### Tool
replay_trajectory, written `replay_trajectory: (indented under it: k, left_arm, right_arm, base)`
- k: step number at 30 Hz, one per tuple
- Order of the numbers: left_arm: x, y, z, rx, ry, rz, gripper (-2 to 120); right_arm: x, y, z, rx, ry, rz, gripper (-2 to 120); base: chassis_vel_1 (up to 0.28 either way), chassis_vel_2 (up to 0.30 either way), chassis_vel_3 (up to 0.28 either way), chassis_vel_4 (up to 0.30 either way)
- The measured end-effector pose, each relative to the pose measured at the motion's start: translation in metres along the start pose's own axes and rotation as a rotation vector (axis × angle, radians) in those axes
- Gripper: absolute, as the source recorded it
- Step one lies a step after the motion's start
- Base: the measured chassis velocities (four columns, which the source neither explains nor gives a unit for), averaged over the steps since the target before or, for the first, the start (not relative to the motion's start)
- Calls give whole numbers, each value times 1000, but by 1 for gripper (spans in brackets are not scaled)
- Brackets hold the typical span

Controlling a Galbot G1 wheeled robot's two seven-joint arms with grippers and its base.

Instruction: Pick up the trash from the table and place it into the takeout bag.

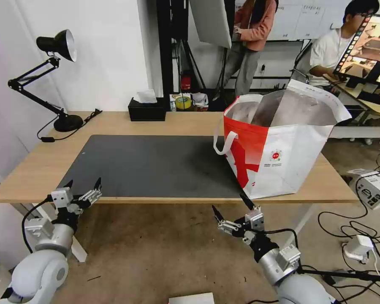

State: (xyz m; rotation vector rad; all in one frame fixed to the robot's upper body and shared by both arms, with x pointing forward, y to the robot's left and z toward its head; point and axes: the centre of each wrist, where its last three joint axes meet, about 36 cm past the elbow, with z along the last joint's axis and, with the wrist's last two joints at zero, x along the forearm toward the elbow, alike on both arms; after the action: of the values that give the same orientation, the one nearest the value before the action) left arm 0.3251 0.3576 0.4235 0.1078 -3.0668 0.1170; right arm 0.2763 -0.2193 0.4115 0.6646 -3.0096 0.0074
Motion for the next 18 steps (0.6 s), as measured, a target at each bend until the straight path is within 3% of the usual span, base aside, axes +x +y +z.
replay_trajectory:
  k: [18]
  left_arm:
    - [15,-4,17,5,51,22,100]
  right_arm:
    - [0,0,0,0,0,0,100]
  base:
    - [0,0,0,0]
